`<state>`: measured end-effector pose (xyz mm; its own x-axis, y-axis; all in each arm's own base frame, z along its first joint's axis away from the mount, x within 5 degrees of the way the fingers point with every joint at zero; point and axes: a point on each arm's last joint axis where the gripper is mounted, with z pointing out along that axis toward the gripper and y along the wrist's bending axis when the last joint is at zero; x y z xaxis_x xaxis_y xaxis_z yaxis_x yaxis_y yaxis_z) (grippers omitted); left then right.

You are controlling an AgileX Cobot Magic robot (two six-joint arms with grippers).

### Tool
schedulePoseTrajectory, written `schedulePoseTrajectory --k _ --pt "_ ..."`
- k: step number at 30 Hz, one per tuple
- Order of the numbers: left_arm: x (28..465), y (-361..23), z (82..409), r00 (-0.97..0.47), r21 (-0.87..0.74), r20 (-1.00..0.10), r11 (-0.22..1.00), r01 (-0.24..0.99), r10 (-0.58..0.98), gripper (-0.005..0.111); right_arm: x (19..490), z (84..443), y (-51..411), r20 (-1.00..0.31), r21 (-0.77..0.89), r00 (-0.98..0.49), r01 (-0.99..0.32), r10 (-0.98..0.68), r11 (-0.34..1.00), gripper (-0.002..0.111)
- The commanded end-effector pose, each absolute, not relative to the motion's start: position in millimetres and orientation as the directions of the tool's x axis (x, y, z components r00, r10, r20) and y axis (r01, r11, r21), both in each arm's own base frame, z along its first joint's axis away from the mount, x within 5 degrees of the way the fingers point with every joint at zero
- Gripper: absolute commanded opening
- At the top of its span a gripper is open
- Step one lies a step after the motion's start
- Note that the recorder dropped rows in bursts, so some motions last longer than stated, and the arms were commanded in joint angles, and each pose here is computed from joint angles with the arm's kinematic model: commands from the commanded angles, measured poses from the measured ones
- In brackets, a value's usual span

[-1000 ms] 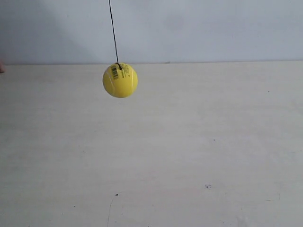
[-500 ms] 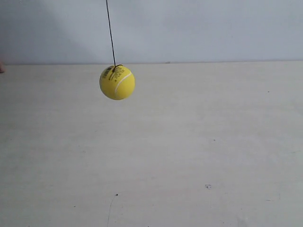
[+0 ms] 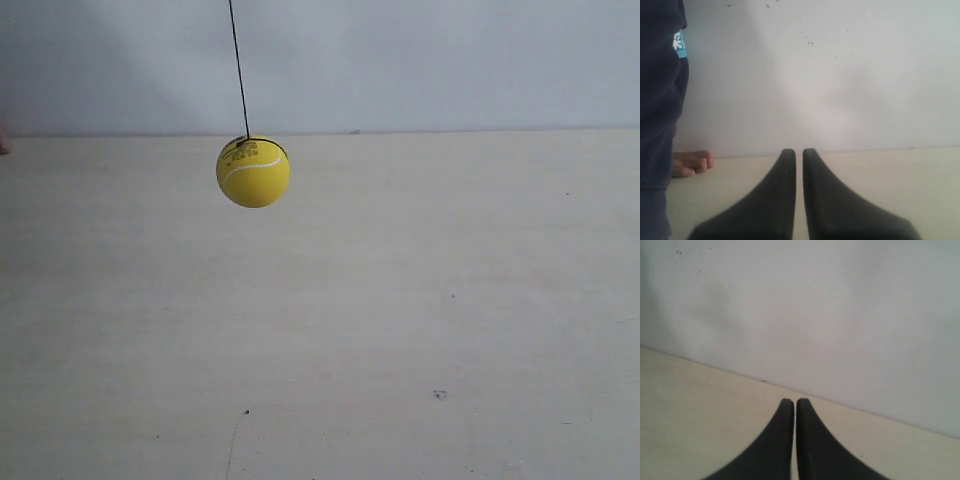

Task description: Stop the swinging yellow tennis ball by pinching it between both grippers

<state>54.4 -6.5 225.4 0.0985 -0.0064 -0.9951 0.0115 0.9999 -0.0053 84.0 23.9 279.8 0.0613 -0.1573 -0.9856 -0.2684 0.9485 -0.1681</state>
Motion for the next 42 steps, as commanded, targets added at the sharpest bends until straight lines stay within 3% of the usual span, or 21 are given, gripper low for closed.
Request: schedulePoseTrajectory --k 1,7,13,26,42 --pt "56.5 -6.2 212.1 0.061 -0.013 -0.998 1.000 0.010 -0.013 0.005 83.6 277.4 24.1 -0.984 -0.180 0.061 -0.272 -0.170 0.945 0.000" --pt "56.4 -14.3 209.0 0.042 0.019 -0.999 0.995 0.100 0.015 0.005 83.6 253.2 27.4 -0.982 -0.179 0.002 -0.317 -0.189 0.931 0.000" --pt "56.2 -15.5 208.8 0.040 0.024 -0.999 0.993 0.113 0.020 0.005 80.4 232.7 34.6 -0.987 -0.121 -0.052 -0.402 -0.155 0.907 0.000" --pt "54.4 -25.7 207.0 0.023 0.027 -0.999 0.973 0.230 0.022 0.005 77.2 232.7 41.7 -0.995 0.033 -0.099 -0.467 -0.015 0.884 0.000" --pt "54.4 -25.7 207.0 0.023 0.027 -0.999 0.973 0.230 0.022 0.005 77.3 232.7 41.5 -0.995 0.033 -0.099 -0.465 -0.015 0.885 0.000"
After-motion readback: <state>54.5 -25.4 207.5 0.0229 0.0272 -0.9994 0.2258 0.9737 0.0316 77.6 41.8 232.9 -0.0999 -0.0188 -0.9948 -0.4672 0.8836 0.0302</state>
